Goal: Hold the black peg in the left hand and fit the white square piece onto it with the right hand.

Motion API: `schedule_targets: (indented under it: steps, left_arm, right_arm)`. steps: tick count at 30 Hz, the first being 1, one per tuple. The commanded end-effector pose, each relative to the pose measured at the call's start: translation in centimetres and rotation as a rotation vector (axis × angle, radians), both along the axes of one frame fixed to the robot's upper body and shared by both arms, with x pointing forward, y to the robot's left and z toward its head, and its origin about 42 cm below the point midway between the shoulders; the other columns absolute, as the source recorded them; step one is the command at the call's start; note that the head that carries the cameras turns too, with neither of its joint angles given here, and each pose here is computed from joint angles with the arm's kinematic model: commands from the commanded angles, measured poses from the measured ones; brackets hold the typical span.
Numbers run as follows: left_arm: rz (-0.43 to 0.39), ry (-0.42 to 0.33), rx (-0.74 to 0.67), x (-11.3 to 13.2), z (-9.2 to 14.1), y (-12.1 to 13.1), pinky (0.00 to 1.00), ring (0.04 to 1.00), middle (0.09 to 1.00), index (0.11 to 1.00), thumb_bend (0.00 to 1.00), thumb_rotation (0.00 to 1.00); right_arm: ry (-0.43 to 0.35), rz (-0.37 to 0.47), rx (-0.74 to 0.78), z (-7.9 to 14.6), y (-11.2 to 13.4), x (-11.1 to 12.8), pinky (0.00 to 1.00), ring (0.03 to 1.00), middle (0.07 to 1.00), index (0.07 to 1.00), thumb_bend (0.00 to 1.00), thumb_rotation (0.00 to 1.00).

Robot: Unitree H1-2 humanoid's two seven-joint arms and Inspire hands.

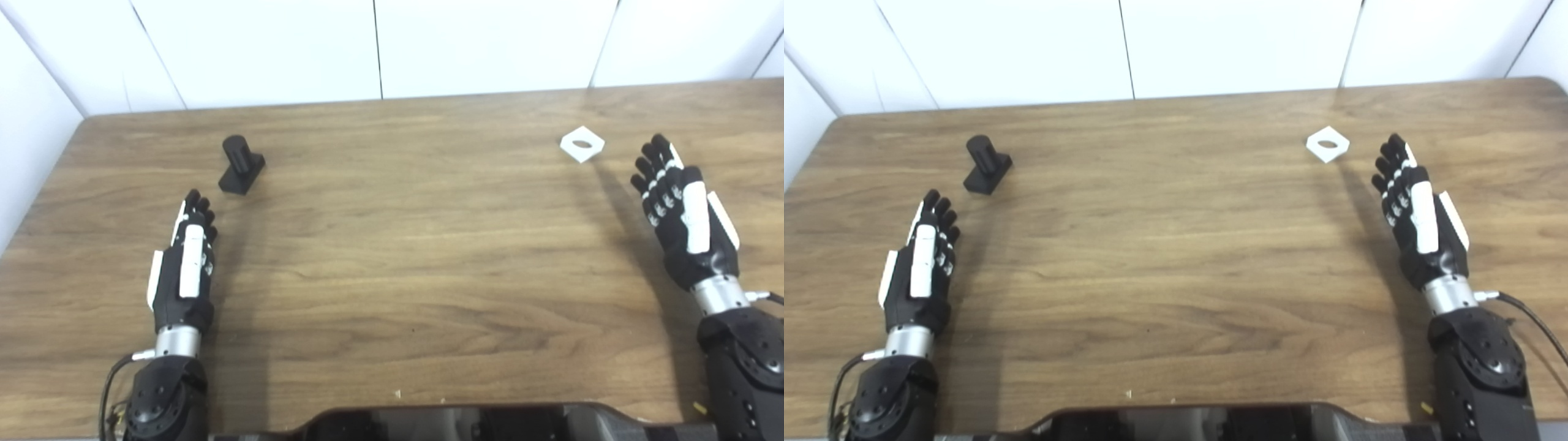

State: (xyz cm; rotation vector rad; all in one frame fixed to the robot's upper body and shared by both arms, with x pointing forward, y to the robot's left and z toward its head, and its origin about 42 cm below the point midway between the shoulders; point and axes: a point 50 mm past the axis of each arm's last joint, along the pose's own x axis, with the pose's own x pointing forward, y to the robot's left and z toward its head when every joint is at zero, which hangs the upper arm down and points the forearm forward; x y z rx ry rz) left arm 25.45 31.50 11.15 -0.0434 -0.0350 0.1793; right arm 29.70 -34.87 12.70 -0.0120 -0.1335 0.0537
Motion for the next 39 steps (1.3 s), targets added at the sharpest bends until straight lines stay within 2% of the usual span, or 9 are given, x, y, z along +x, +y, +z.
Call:
schedule_targets:
  steps: [1, 4, 5, 7, 12, 21, 29, 33, 39]
  left_arm:
    - [-0.008, -0.045, 0.025, 0.5, 1.5, -0.3, 1.0, 1.0, 1.0, 1.0, 0.5, 0.83]
    - [0.002, -0.033, 0.062, 0.4, 1.8, -0.3, 1.0, 1.0, 1.0, 1.0, 0.49, 0.83]
    - [0.011, -0.025, 0.086, 0.4, 2.0, -0.4, 1.0, 1.0, 1.0, 1.0, 0.43, 0.77]
    - [0.055, 0.008, 0.202, 0.5, 2.3, -0.5, 1.0, 1.0, 1.0, 1.0, 0.43, 0.68]
    - [0.149, 0.062, 0.491, 0.6, 3.6, -1.3, 0.99, 1.0, 1.0, 0.975, 0.47, 0.5]
    - [0.287, 0.021, 0.717, 2.0, 6.2, -2.1, 1.0, 1.0, 0.999, 0.895, 0.57, 0.28]
    - [0.371, 0.032, 0.902, 3.5, 7.2, -1.6, 1.0, 1.0, 0.969, 0.814, 0.67, 0.26]
    - [0.394, 0.079, 1.037, 4.4, 7.2, -1.4, 1.0, 1.0, 0.961, 0.771, 0.71, 0.28]
    - [0.385, 0.167, 1.157, 6.0, 6.8, -1.3, 1.0, 1.0, 0.969, 0.734, 0.74, 0.35]
  right_arm:
    - [0.111, -0.011, 0.079, -4.2, 1.1, -2.1, 1.0, 1.0, 1.0, 1.0, 0.54, 1.0]
    - [0.111, -0.014, 0.072, -4.3, 1.1, -2.2, 1.0, 1.0, 1.0, 1.0, 0.55, 1.0]
    - [0.11, -0.015, 0.068, -4.3, 1.0, -2.2, 1.0, 1.0, 1.0, 1.0, 0.55, 1.0]
    - [0.119, -0.011, 0.059, -4.4, 0.9, -2.2, 1.0, 1.0, 1.0, 1.0, 0.55, 1.0]
    - [0.136, -0.006, 0.056, -4.8, 0.7, -2.4, 1.0, 1.0, 1.0, 1.0, 0.54, 1.0]
    - [0.148, -0.013, 0.076, -5.4, 0.4, -2.4, 1.0, 1.0, 1.0, 1.0, 0.53, 1.0]
    - [0.151, -0.002, 0.078, -5.8, 0.3, -2.3, 1.0, 1.0, 1.0, 1.0, 0.54, 1.0]
    - [0.153, 0.003, 0.075, -5.9, 0.3, -2.1, 1.0, 1.0, 1.0, 1.0, 0.57, 1.0]
    - [0.16, 0.017, 0.091, -6.2, 0.4, -1.7, 1.0, 1.0, 1.0, 1.0, 0.55, 1.0]
